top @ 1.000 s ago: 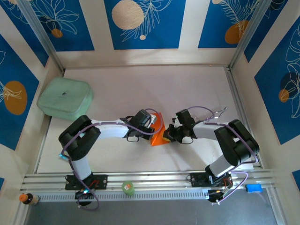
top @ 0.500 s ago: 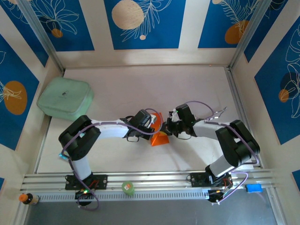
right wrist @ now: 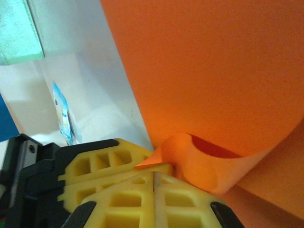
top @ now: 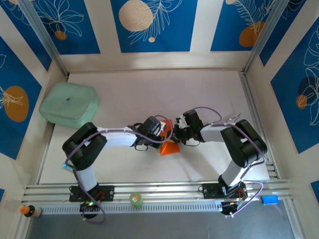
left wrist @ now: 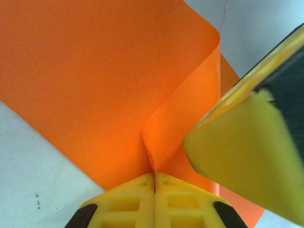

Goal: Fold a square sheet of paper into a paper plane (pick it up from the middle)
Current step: Fold the triangle a second time at the center of the table.

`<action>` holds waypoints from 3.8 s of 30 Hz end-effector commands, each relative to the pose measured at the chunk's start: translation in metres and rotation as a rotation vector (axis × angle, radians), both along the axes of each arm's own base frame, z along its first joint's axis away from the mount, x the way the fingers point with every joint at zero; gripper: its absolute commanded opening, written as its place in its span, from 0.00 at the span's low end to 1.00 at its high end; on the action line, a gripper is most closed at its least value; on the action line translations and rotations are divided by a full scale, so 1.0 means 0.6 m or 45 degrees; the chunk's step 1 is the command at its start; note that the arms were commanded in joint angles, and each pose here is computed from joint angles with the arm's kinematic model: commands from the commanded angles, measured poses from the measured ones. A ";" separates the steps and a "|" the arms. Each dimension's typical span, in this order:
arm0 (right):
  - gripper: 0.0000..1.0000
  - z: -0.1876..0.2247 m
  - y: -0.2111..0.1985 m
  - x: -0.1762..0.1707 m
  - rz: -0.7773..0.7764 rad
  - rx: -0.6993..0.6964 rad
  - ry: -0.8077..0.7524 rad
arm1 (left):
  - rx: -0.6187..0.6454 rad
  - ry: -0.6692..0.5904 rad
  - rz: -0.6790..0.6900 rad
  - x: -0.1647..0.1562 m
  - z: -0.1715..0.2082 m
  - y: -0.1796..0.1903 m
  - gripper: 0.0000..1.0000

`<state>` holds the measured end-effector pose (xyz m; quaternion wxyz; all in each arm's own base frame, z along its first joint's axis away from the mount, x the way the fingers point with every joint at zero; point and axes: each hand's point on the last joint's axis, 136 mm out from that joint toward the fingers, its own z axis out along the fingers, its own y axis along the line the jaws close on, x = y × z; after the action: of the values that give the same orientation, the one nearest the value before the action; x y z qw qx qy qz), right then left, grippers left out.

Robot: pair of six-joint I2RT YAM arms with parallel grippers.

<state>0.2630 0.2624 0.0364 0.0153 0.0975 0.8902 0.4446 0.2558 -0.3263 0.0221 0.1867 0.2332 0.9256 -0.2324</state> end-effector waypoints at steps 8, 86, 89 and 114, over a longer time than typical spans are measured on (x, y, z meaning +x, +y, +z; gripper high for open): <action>0.00 -0.054 -0.039 -0.021 -0.044 -0.041 0.090 | 0.046 0.046 0.026 -0.007 -0.023 0.019 0.00; 0.00 -0.076 -0.047 -0.021 -0.010 -0.222 0.097 | 0.054 0.028 0.032 -0.007 -0.011 0.025 0.00; 0.00 -0.078 -0.050 -0.023 -0.024 -0.214 0.109 | 0.037 0.011 0.053 -0.002 0.003 0.024 0.05; 0.00 -0.068 -0.038 -0.014 -0.066 -0.200 0.131 | -0.428 0.320 -0.042 -0.043 0.110 -0.073 0.04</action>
<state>0.2668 0.2477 0.0151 0.0124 0.1227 0.9087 0.3989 0.2335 -0.3577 0.0823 0.1330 0.1852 0.8977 -0.3770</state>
